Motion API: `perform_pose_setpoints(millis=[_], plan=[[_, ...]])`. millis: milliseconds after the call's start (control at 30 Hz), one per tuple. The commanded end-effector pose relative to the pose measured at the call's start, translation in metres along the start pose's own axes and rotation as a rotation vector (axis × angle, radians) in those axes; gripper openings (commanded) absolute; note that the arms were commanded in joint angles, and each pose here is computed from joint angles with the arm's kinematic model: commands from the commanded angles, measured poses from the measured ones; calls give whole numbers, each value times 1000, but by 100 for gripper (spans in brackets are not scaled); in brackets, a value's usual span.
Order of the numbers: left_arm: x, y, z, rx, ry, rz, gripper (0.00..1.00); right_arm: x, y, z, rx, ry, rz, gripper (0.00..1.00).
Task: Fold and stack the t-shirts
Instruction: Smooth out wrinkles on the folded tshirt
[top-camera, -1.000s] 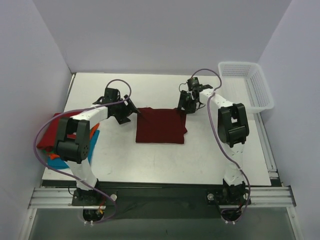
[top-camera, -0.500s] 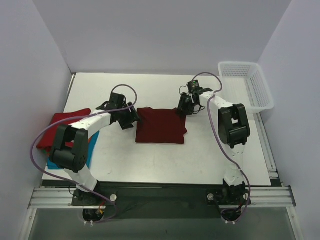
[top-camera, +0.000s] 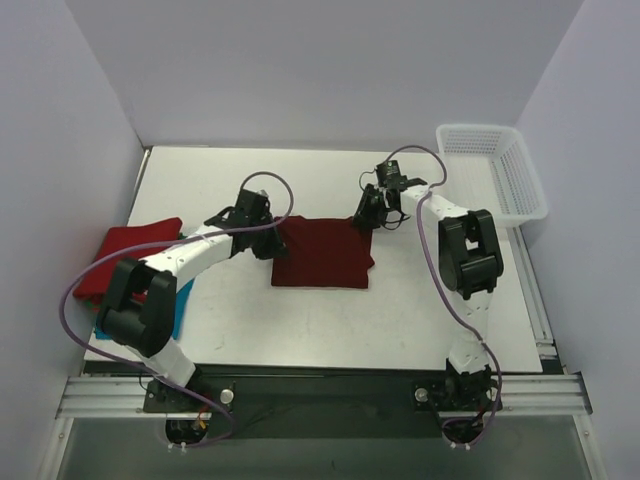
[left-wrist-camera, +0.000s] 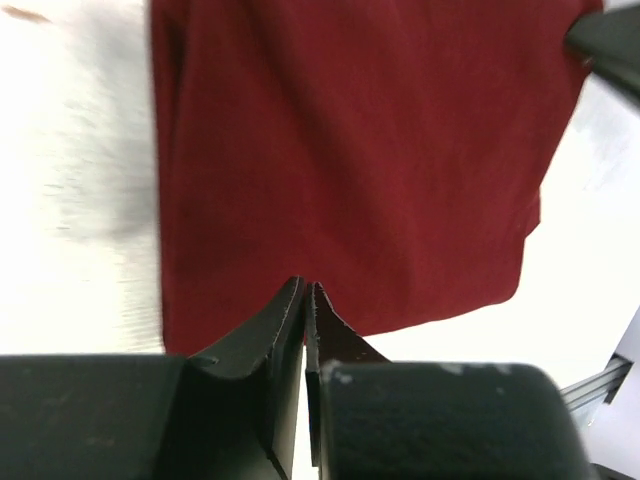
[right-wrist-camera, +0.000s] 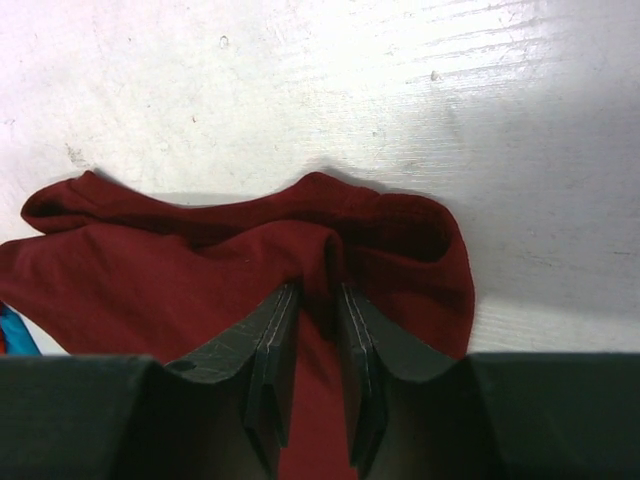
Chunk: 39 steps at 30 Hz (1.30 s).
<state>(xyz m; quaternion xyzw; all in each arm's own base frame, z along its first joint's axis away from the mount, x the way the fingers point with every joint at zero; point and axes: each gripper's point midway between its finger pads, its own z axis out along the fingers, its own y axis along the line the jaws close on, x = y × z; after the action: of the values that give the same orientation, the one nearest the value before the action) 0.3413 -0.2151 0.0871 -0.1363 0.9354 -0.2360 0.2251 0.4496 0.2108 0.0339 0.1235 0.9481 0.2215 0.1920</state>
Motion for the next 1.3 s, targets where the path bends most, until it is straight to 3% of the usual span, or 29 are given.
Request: perform_pose_setpoints(millis=[0,100,333,567,700,967,1000,1067,1100,1167,1267], plan=[[13,-3,17,-13,28,20,14,-11,20,-20,-48,-41,0,23],[23,3,30,-36,58,12,9,-12,21,-17,-54,-35,6,21],[44,31,47,-152,100,-19,0,-17,15,-37,-33,-95,25,0],[53,38,45,-181,113,-17,0,-41,-1,-77,40,-236,57,0],[55,35,45,-177,121,-13,0,-47,-17,-76,74,-234,92,0],[54,22,44,-140,121,1,0,-38,-34,-34,84,-127,117,0],[53,19,42,-129,122,7,0,-40,-33,-33,75,-125,119,1],[47,9,38,-95,111,20,0,-41,-33,-30,69,-114,121,14],[43,-3,35,-54,112,38,0,-41,-33,-32,65,-109,116,25],[33,-15,25,-21,93,56,7,-43,-31,-41,67,-119,105,34],[7,-39,6,40,31,80,22,-44,-29,-65,77,-153,82,39]])
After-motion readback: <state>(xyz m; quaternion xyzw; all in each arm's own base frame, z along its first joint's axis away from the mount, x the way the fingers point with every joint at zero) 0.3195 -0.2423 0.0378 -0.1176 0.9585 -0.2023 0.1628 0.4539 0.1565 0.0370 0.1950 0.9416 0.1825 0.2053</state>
